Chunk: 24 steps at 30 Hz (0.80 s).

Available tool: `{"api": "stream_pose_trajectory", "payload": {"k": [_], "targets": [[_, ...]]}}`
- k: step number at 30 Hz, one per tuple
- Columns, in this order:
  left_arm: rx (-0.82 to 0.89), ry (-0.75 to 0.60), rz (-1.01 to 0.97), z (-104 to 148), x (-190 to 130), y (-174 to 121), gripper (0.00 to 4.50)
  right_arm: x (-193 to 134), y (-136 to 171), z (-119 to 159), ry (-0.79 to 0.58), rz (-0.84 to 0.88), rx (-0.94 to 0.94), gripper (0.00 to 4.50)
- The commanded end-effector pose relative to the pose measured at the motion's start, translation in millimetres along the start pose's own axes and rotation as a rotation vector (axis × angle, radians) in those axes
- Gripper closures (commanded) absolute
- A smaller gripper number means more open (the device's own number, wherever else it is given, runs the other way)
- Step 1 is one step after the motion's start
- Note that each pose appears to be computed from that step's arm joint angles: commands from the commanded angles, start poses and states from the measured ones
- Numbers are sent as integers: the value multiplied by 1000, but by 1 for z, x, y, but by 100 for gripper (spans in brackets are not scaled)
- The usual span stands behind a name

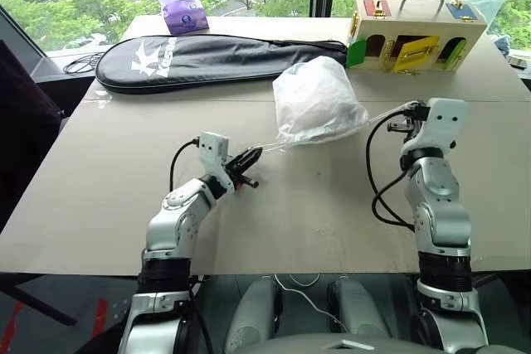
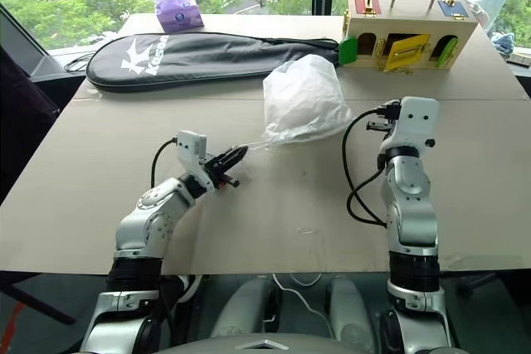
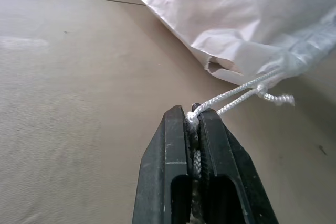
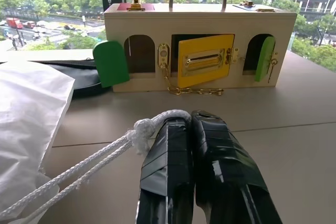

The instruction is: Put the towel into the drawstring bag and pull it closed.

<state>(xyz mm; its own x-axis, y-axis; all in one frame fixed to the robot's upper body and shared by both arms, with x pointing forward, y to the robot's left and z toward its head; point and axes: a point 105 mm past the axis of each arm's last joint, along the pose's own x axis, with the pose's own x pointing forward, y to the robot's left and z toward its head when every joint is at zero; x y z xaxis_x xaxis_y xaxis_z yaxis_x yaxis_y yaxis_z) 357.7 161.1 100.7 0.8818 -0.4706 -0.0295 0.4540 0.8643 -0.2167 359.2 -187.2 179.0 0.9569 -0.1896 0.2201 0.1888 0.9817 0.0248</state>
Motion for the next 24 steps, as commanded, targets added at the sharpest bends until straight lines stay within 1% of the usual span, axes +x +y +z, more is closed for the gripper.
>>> {"api": "stream_pose_trajectory", "payload": {"k": [1,4,7,9,13,16,19,20,22,23,24], "targets": [[23,-113,204,27,-5,35,441,3,-26,20,-85,-127,-6,450],[159,-187,442,54,-16,74,441,2,-60,20,-80,-287,-8,450],[264,-252,627,78,-29,99,441,-3,-89,17,-67,-420,-4,450],[312,-289,701,91,-36,107,441,-7,-106,16,-62,-499,-9,450],[457,-347,889,117,-57,122,441,-26,-151,12,-40,-732,-5,450],[523,-371,1009,128,-73,131,441,-39,-174,9,-26,-856,5,450],[533,-381,1115,133,-87,140,441,-51,-192,6,-16,-951,21,450],[525,-379,1130,132,-88,142,441,-52,-195,7,-16,-963,23,450],[490,-358,1078,125,-79,140,441,-49,-195,8,-19,-940,36,450],[453,-342,987,118,-64,134,441,-40,-188,8,-21,-876,54,450],[424,-321,873,110,-47,123,441,-26,-173,10,-27,-757,73,450]]}}
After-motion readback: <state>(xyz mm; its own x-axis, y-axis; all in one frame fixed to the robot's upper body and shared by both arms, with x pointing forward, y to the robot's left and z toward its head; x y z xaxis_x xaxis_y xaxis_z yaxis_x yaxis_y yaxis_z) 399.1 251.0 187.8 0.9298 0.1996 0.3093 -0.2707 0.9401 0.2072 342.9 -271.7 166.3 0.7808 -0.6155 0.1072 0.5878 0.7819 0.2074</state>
